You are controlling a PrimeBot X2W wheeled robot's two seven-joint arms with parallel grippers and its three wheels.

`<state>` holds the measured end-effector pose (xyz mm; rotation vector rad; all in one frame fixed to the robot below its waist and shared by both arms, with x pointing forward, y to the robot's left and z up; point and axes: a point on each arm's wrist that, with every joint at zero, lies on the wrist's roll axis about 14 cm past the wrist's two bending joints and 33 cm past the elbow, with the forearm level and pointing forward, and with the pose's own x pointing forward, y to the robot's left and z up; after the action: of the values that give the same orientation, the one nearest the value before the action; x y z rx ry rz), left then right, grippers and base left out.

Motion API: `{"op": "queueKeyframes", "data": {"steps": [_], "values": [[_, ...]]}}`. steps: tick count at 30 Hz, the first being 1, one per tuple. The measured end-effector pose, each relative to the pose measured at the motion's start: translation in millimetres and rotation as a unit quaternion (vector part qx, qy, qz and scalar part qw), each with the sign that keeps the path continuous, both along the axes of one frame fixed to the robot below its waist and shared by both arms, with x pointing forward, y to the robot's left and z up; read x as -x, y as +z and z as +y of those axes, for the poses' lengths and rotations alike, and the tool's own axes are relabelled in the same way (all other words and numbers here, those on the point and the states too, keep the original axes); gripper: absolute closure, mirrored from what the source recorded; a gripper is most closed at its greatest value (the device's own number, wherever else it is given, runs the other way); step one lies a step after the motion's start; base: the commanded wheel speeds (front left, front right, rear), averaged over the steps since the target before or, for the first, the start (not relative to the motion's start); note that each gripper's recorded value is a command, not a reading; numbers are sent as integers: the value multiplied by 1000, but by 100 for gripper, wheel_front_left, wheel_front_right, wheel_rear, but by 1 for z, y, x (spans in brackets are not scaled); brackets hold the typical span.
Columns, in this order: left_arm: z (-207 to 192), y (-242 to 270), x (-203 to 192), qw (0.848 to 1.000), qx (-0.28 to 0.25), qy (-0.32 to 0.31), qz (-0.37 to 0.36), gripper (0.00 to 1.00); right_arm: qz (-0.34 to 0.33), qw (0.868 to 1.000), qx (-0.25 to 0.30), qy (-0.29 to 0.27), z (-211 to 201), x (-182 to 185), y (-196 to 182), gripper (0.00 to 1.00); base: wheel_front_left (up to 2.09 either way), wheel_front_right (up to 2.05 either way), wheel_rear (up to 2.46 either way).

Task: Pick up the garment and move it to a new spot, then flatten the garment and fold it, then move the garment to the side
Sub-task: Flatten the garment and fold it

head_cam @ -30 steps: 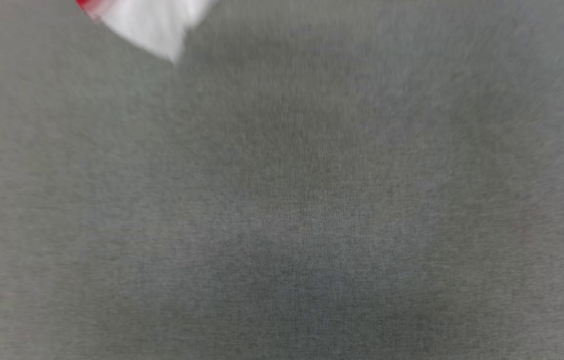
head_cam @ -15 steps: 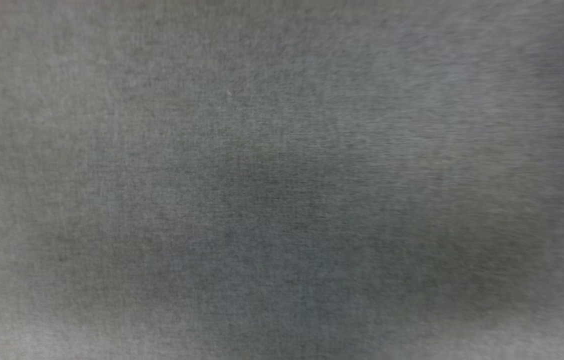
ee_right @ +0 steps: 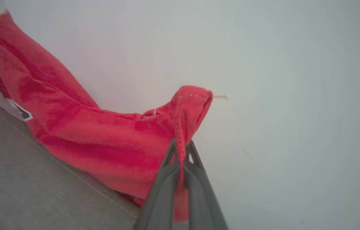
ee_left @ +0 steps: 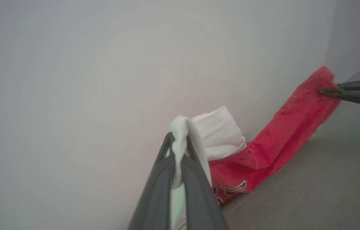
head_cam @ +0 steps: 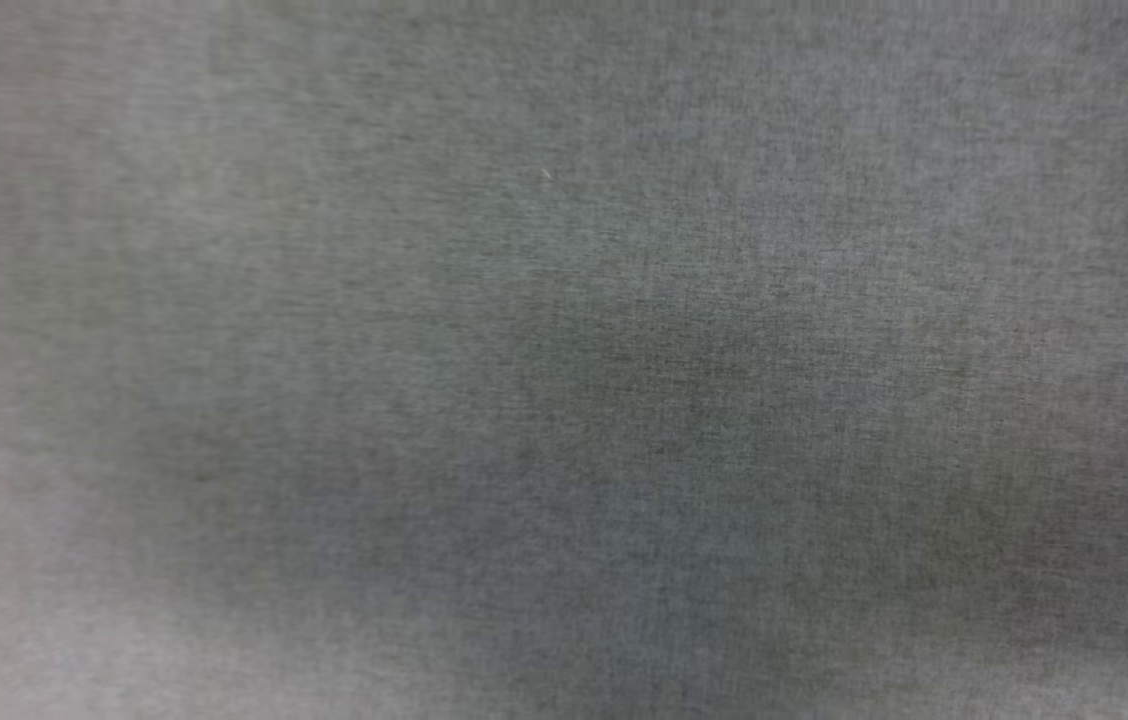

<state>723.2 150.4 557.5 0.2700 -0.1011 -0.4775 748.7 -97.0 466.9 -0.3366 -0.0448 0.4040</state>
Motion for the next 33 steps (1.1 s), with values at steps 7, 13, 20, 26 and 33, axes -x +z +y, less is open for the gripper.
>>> {"op": "queueKeyframes", "data": {"steps": [7,13,20,26,33], "values": [[6,-32,62,995,-17,-29,99,100,32,999,-5,8,-6,34,-5,100,0,0,0],[28,-38,120,987,-8,-23,160,100,72,997,-20,15,-16,75,-8,100,0,0,0],[42,-46,190,978,10,-18,206,100,113,992,-28,46,-25,139,-10,100,0,0,0],[36,-55,251,971,42,-4,237,100,128,989,-24,67,-41,195,-10,100,0,0,0],[34,-67,312,960,77,30,268,100,141,987,-11,79,-56,253,-16,100,0,0,0]]}}
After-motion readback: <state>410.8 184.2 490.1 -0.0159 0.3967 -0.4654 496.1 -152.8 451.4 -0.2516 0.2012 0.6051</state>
